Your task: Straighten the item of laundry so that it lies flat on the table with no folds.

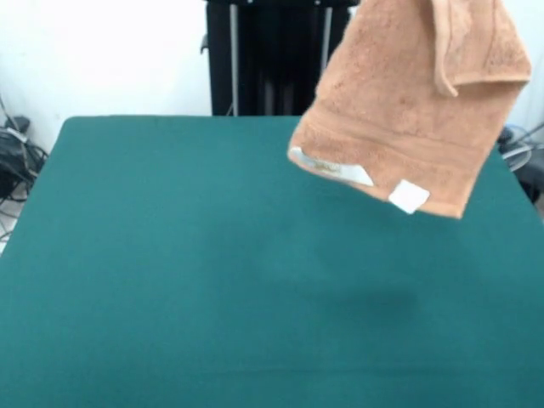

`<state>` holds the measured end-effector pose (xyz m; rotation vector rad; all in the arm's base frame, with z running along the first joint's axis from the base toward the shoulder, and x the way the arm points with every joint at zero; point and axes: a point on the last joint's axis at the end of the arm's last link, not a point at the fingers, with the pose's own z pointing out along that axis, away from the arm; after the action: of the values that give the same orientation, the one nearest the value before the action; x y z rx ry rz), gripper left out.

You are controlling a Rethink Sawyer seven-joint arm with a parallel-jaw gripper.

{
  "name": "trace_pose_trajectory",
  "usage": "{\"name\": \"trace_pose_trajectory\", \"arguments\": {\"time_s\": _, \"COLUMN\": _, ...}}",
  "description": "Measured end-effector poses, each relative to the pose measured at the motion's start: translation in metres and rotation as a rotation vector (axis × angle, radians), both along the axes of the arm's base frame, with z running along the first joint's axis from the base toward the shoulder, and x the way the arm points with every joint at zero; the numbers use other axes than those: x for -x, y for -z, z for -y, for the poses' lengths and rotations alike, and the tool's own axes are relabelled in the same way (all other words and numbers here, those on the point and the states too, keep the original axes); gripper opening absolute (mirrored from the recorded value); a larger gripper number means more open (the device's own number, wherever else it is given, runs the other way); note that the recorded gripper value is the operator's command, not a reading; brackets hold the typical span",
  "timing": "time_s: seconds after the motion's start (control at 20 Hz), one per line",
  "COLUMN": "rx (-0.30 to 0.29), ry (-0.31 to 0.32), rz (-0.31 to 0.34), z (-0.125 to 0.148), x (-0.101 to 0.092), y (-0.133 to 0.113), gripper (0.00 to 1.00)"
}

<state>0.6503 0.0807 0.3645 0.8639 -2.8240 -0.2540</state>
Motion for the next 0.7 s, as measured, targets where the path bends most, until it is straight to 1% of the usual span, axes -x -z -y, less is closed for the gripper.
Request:
{"name": "trace_pose_trajectory", "arguments": {"time_s": 0.1, "rx": -0.005, "ry": 0.002, "rz": -0.007, "z": 0.0, "x": -0.011, "y": -0.012, "gripper": 0.0}}
{"name": "trace_pose_trajectory", "arguments": {"time_s": 0.25, "rx": -0.013, "ry": 0.007, "rz": -0.002, "z": 0.002, "x": -0.019, "y": -0.018, "gripper": 0.0}}
{"name": "trace_pose_trajectory", "arguments": {"time_s": 0.3, "rx": -0.022, "ry": 0.015, "rz": 0.01, "z": 0.005, "x": -0.028, "y": -0.022, "gripper": 0.0}}
{"name": "trace_pose_trajectory", "arguments": {"time_s": 0.4, "rx": -0.034, "ry": 0.027, "rz": 0.027, "z": 0.008, "x": -0.038, "y": -0.026, "gripper": 0.0}}
{"name": "trace_pose_trajectory", "arguments": {"time_s": 0.45, "rx": -0.044, "ry": 0.039, "rz": 0.042, "z": 0.013, "x": -0.046, "y": -0.03, "gripper": 0.0}}
{"name": "trace_pose_trajectory", "arguments": {"time_s": 0.5, "rx": -0.047, "ry": 0.047, "rz": 0.05, "z": 0.018, "x": -0.049, "y": -0.032, "gripper": 0.0}}
{"name": "trace_pose_trajectory", "arguments": {"time_s": 0.6, "rx": -0.048, "ry": 0.054, "rz": 0.059, "z": 0.025, "x": -0.052, "y": -0.034, "gripper": 0.0}}
{"name": "trace_pose_trajectory", "arguments": {"time_s": 0.7, "rx": -0.043, "ry": 0.062, "rz": 0.087, "z": 0.044, "x": -0.054, "y": -0.039, "gripper": 0.0}}
